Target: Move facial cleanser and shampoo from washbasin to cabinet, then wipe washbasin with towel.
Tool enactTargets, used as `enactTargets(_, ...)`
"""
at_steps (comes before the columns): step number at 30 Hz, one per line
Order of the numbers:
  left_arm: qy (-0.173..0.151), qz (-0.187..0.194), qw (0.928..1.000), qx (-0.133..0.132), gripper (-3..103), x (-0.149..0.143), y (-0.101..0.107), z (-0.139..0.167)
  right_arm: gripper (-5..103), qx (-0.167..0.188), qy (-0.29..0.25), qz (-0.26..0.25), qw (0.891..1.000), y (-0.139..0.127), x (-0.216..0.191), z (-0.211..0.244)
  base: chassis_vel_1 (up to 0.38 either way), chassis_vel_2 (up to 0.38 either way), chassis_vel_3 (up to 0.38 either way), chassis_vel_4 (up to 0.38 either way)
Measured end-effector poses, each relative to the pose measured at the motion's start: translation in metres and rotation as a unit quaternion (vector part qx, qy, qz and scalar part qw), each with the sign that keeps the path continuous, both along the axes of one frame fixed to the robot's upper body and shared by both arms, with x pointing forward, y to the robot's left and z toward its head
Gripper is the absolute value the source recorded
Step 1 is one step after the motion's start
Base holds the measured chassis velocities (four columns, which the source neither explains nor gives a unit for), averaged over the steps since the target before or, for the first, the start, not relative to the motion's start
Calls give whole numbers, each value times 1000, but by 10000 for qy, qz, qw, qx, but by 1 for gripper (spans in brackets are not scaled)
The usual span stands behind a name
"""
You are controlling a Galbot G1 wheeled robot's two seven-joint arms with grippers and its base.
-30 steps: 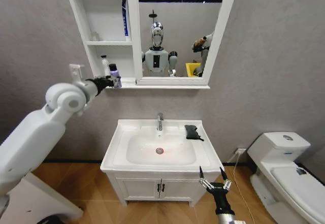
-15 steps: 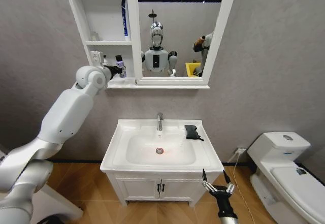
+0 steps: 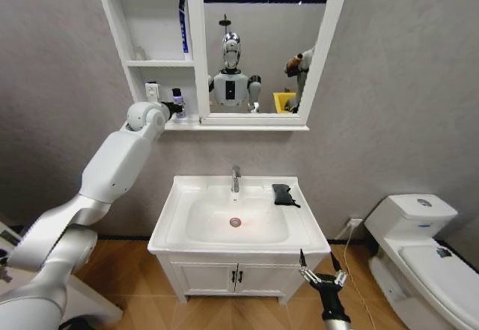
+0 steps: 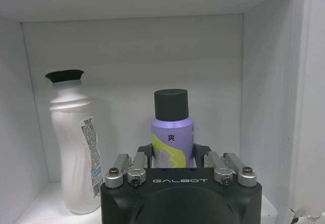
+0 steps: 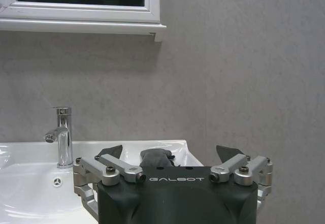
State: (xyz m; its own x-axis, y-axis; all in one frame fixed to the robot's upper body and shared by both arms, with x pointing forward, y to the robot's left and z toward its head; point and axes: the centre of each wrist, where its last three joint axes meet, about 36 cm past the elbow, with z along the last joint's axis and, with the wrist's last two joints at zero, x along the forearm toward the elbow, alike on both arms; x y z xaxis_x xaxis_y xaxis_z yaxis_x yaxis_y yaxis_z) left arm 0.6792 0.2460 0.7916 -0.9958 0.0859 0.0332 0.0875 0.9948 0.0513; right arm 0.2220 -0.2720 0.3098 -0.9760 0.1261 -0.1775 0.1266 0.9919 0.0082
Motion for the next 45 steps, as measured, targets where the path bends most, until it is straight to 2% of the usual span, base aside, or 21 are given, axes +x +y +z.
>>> enactTargets(3, -5, 6, 10000, -11, 40, 0, 0, 0, 100, -2, -1, -7, 10000, 0, -1, 0, 0, 0, 0, 0)
enactTargets(9, -165, -42, 9999, 11, 68, -16, 7, -1, 100, 2, -9, -3, 10000, 0, 0, -1, 0, 0, 0, 0)
enactTargets(11, -224, -115, 9997, -36, 68, -24, 8, -3, 100, 7, -9, -1, 10000, 1, 0, 0, 0, 0, 0, 0)
enactTargets(12, -333, -228, 9991, -120, 78, -36, 11, -6, 100, 11, -9, -3, 10000, 2, 1, 0, 0, 0, 0, 0)
enactTargets(14, -449, -341, 9983, -174, 78, -46, 14, -12, 100, 15, -6, -16, 10000, 2, 1, 0, 0, 0, 0, 0)
enactTargets(15, -625, -495, 9966, -224, 84, -57, 18, -24, 100, 13, -7, -22, 10000, 1, 2, 1, 0, 0, 0, 0)
enactTargets(16, -769, -614, 9949, -209, 89, -71, 26, -42, 100, 8, -10, -29, 10000, 0, 3, 1, 0, 0, 0, 0)
enactTargets(20, -914, -728, 9931, -129, 98, -95, 36, -65, 100, 27, -9, -49, 10000, 0, 4, 1, 0, 0, 0, 0)
enactTargets(22, -1043, -738, 9918, 28, 100, -133, 41, -90, 100, 51, -12, -60, 10000, 1, 6, 1, 0, 0, 0, 0)
enactTargets(23, -1018, -682, 9924, 135, 100, -152, 44, -105, 100, 72, -23, -81, 9999, 2, 6, 3, 0, 0, 0, 0)
enactTargets(26, -955, -608, 9934, 203, 100, -171, 48, -123, 100, 114, -40, -132, 9998, 4, 7, 6, 0, 0, 0, 0)
enactTargets(28, -788, -390, 9958, 270, 100, -207, 60, -164, 100, 223, -58, -210, 9995, 6, 6, 12, 0, 0, 0, 0)
enactTargets(29, -788, -390, 9958, 270, 100, -207, 60, -164, 100, 223, -58, -210, 9995, 6, 6, 12, 0, 0, 0, 0)
enactTargets(31, -507, -269, 9982, 159, 100, -253, 72, -217, 100, 246, -99, -228, 9994, 6, 8, 14, 0, 0, 0, 0)
enactTargets(32, -437, -208, 9988, 80, 100, -271, 74, -233, 100, 242, -114, -227, 9994, 6, 10, 14, 0, 0, 0, 0)
enactTargets(33, -437, -208, 9988, 80, 100, -271, 74, -233, 100, 242, -114, -227, 9994, 6, 10, 14, 0, 0, 0, 0)
enactTargets(35, -258, -58, 9996, -29, 100, -320, 77, -268, 100, 245, -92, -264, 9993, 5, 13, 14, 0, 0, 0, 0)
enactTargets(36, -258, -58, 9996, -29, 100, -320, 77, -268, 100, 245, -92, -264, 9993, 5, 13, 14, 0, 0, 0, 0)
enactTargets(38, -188, 56, 9997, 137, 100, -358, 81, -290, 100, 248, -37, -290, 9993, 5, 15, 16, 0, 0, 0, 0)
enactTargets(41, -230, 90, 9991, 340, 100, -380, 82, -306, 100, 244, 25, -289, 9993, 4, 17, 19, 0, 0, 0, 0)
enactTargets(45, -160, 233, 9995, 114, 100, -406, 72, -324, 100, 211, 72, -280, 9994, 1, 29, 29, 0, 0, 0, 0)
